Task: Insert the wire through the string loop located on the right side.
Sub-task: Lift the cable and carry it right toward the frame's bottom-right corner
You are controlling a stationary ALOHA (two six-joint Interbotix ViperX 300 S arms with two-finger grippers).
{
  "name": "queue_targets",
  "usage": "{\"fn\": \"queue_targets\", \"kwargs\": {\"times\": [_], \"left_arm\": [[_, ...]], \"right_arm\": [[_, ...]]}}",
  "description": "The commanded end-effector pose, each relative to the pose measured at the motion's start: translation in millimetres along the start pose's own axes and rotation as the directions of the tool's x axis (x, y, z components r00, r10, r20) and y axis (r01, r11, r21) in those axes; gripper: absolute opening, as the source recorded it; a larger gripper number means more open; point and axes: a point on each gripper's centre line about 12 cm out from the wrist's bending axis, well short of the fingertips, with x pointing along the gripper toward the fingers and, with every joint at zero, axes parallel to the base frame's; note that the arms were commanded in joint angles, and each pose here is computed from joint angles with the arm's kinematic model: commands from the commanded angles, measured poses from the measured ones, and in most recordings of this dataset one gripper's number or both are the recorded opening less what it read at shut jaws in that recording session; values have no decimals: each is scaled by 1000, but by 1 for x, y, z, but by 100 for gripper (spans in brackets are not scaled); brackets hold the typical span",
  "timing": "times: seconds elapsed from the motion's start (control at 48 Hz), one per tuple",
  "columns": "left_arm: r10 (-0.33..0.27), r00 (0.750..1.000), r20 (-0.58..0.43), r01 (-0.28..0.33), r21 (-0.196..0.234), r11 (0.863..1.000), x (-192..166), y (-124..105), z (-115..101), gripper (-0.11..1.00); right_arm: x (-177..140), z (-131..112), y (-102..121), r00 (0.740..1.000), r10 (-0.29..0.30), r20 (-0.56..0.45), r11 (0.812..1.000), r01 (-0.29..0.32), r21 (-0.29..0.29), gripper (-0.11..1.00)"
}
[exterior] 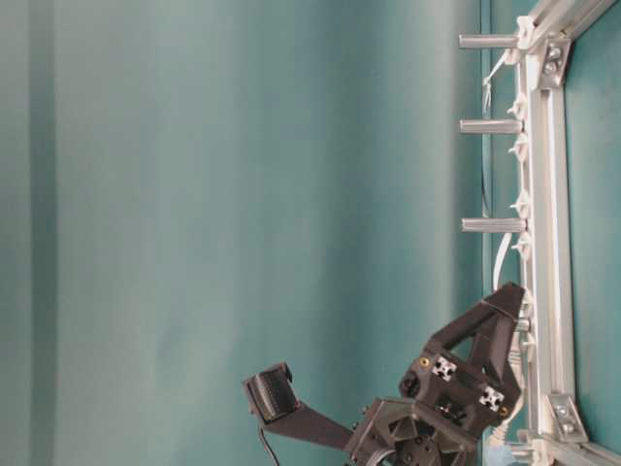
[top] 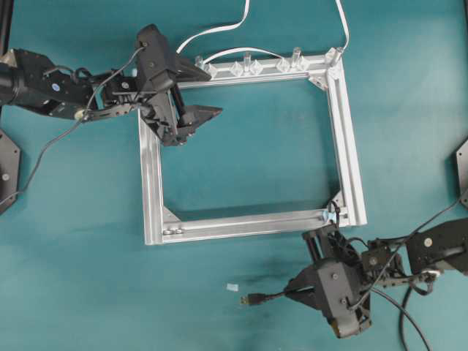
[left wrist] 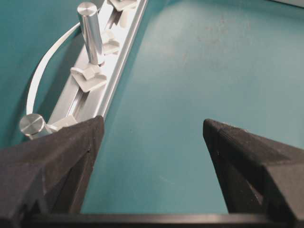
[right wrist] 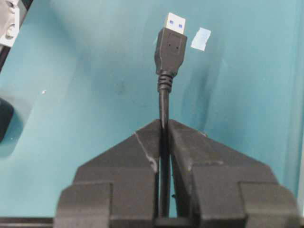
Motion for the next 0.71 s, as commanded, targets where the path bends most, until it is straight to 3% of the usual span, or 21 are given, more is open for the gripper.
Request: {"fn": "queue_targets", "kwargs": {"times": [0.0, 0.291, 0.687], "left_arm": [[-4, 999, 43, 4, -6, 1000, -4, -1, 14, 85], [-3, 999, 40, 3, -7, 1000, -4, -1, 13, 85], [-4, 1000, 20, 4, -7, 1000, -4, -1, 11, 84]], "right_arm": [[-5, 11, 4, 999, 13, 36, 1000, -13, -2, 7], [-9, 10, 3, 999, 14, 32, 1000, -14, -4, 7], [-74, -13, -8, 998, 61, 1, 998, -61, 1, 7]]}}
